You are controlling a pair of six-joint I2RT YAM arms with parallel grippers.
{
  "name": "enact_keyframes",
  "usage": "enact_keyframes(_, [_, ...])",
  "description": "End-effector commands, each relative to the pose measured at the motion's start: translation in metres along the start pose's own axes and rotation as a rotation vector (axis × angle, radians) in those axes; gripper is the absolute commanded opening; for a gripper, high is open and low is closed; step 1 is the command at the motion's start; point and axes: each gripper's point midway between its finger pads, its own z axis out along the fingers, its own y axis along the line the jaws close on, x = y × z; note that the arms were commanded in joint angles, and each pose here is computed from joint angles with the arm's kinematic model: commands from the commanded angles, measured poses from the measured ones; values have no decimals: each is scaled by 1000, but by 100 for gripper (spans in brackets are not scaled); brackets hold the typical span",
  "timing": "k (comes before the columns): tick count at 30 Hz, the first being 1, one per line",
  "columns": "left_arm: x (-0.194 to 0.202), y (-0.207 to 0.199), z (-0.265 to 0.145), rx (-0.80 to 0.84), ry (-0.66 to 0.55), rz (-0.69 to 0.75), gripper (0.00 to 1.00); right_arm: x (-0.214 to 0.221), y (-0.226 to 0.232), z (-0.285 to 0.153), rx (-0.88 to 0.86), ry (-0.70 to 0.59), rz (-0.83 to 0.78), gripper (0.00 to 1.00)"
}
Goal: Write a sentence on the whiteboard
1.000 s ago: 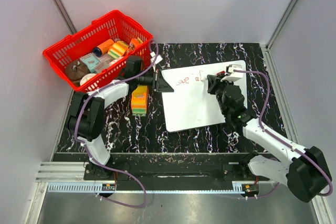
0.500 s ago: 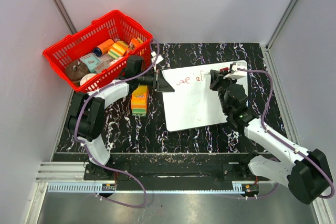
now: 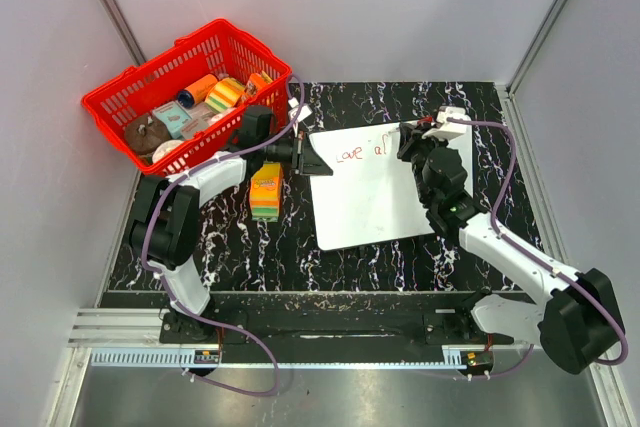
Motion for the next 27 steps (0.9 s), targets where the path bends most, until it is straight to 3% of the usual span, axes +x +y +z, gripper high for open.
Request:
enact_keyframes(1, [5, 45, 6, -170, 3, 161, 0, -23, -1, 9, 20, -65, 27, 0])
enact_keyframes(27, [6, 46, 7, -175, 9, 159, 0, 39, -22, -17, 30, 94, 47, 0])
